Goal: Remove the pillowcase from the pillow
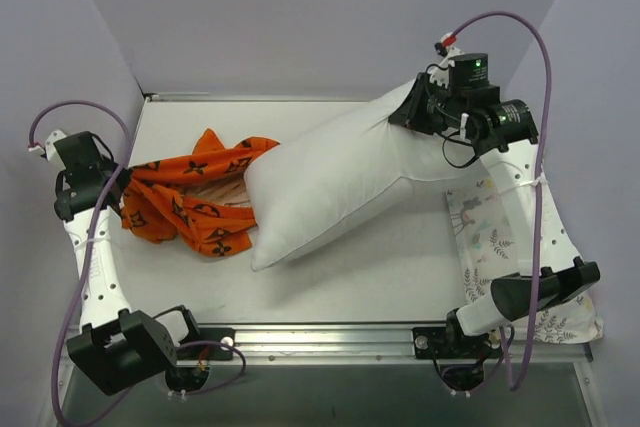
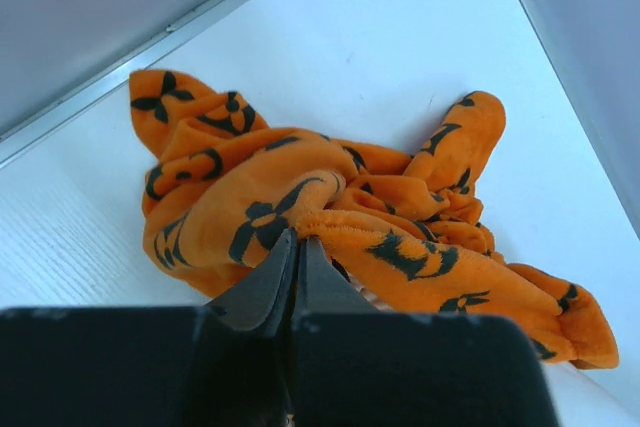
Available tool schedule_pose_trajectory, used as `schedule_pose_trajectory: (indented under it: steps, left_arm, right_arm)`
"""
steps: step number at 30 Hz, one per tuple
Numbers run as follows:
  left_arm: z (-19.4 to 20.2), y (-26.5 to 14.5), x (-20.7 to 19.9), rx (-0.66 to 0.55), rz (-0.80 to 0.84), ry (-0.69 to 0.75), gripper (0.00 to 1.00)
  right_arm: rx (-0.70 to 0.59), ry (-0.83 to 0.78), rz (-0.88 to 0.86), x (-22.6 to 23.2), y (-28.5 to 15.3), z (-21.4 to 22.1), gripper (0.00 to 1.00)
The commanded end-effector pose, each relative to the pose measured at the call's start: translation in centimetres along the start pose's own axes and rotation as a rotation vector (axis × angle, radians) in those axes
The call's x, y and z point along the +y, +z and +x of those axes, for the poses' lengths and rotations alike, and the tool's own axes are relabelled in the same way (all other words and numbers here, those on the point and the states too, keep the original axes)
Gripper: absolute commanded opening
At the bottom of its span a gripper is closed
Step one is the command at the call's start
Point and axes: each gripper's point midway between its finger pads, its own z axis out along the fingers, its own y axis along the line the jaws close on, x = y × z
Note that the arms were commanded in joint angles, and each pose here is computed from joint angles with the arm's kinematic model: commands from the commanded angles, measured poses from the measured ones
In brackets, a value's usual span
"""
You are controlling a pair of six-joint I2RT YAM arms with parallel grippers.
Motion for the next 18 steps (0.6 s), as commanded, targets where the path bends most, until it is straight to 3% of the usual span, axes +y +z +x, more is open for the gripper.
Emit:
schedule_pose_trajectory:
  steps: [1,9,17,18]
  left_arm:
    - [-0.3,1.3,-0.5,0.007,0.004,-0.033,0.00]
    - [7.0,3.6,-0.5,0.128,0.009,0.062,0.00]
    - [11.5,5.3,-0.7,0.224,-0.003,0.108,0.00]
    - [11.8,5.1,-1.0,0.229,0.012,0.109,0.15]
  right_arm:
    - [-0.275,-0.024,-0.258,7.7,-9.0,-6.1,0.00]
    - [-0.302,-0.065,-0.335,11.5,-10.7,-6.3,0.00]
    - [-0.382,-0.100,-0.452,15.8,-13.9,-8.2,0.00]
    - [-0.390,-0.102,-0.468,16.3,-14.1,-8.4,0.00]
